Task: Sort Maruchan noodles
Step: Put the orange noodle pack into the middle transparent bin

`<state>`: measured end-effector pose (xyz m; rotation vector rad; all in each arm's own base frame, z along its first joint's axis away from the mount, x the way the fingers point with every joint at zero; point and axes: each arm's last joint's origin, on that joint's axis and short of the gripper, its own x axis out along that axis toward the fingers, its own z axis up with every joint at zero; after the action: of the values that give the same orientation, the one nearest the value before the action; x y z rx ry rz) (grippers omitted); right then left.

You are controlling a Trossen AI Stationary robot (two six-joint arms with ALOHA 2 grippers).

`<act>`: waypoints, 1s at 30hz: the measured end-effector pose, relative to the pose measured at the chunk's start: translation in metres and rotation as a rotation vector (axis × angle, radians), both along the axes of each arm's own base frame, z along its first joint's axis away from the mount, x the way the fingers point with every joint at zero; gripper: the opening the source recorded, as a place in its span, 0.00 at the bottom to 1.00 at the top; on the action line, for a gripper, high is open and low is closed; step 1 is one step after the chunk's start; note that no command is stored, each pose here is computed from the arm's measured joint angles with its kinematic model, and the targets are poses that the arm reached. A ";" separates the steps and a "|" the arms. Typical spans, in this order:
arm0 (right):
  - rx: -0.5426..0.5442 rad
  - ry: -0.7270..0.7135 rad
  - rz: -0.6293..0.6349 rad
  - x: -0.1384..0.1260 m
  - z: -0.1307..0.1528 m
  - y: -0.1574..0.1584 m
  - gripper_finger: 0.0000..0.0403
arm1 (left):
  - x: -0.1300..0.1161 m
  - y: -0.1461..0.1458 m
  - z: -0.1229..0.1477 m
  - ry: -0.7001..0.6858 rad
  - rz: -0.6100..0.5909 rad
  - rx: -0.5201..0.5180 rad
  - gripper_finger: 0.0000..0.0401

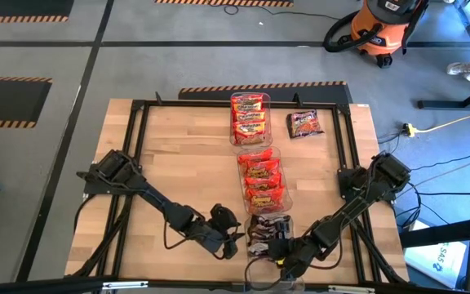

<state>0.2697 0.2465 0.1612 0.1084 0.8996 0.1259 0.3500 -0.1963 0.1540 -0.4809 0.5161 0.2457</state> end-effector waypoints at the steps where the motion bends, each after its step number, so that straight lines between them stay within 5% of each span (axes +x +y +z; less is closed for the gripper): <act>1: 0.001 0.006 0.003 0.000 0.000 0.000 0.49 | 0.000 0.000 0.000 -0.001 0.000 -0.001 0.44; 9: 0.029 0.057 0.010 0.002 0.017 0.004 0.61 | 0.000 -0.002 0.000 0.004 -0.021 -0.019 0.44; 30: -0.094 0.130 -0.077 0.003 0.046 0.002 0.58 | -0.001 -0.003 0.000 0.015 -0.045 -0.035 0.44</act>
<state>0.2727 0.2484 0.2076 0.0635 1.0283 0.0048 0.3493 -0.1991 0.1539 -0.5015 0.5456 0.1976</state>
